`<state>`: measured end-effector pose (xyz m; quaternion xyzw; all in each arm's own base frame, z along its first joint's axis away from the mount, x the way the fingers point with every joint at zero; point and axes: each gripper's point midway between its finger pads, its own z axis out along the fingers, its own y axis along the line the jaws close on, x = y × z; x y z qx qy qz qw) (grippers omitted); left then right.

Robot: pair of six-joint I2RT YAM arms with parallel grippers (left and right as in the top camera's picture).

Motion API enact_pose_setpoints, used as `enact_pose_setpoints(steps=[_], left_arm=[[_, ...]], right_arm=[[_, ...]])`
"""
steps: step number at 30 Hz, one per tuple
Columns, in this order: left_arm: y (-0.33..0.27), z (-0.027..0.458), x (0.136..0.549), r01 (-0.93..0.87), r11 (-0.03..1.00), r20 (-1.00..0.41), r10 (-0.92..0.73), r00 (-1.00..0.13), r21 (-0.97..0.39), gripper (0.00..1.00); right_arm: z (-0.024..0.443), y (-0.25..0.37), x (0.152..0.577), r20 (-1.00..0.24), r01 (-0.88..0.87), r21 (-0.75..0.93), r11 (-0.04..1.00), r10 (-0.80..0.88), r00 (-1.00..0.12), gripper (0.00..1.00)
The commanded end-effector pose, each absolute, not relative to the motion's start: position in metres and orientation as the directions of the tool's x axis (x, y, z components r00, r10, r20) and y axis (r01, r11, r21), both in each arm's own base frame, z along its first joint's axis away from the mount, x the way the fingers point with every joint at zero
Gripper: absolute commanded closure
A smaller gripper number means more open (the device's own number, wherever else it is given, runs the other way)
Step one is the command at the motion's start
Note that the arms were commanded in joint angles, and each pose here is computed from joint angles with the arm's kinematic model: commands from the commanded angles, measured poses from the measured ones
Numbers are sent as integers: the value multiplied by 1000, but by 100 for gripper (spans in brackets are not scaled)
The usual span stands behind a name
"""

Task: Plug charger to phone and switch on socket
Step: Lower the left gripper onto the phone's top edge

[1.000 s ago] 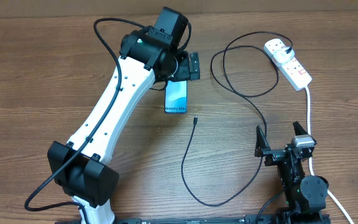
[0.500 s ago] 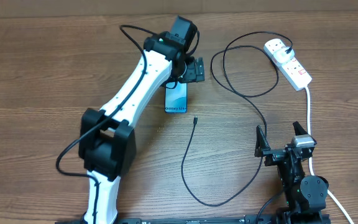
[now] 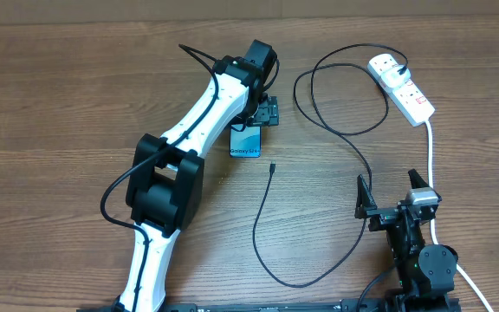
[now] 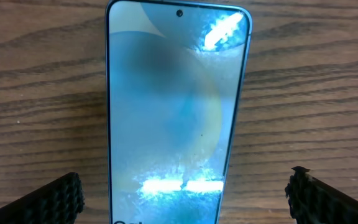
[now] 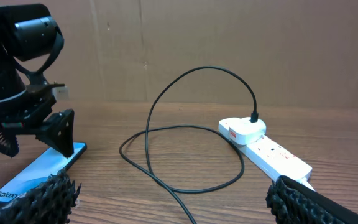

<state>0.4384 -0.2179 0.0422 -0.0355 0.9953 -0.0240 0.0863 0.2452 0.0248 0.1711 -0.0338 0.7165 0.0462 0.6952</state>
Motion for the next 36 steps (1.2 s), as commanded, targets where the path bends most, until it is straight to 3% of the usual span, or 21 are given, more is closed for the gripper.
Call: enact_pose_setpoints(steps=[1,8,18,21,36], left_arm=[[-216,39,442,-50,998,-180,-55,-982,-31,0],[-200,41,449,-60,996,-226,-45,-973,62,0],[-216,42,455,-47,999,-236,-51,-970,-22,0],[-207,38,459,-46,998,-255,-37,-966,29,0],[-211,33,460,11,1000,-243,12,-970,4,0]], right_arm=[[170,23,245,-1000,-105,17,994,15,-26,0],[170,23,245,-1000,-105,17,994,15,-26,0],[170,23,245,-1000,-105,17,994,15,-26,0],[170,23,245,-1000,-105,17,994,15,-26,0],[170,23,245,-1000,-105,17,994,15,-26,0]])
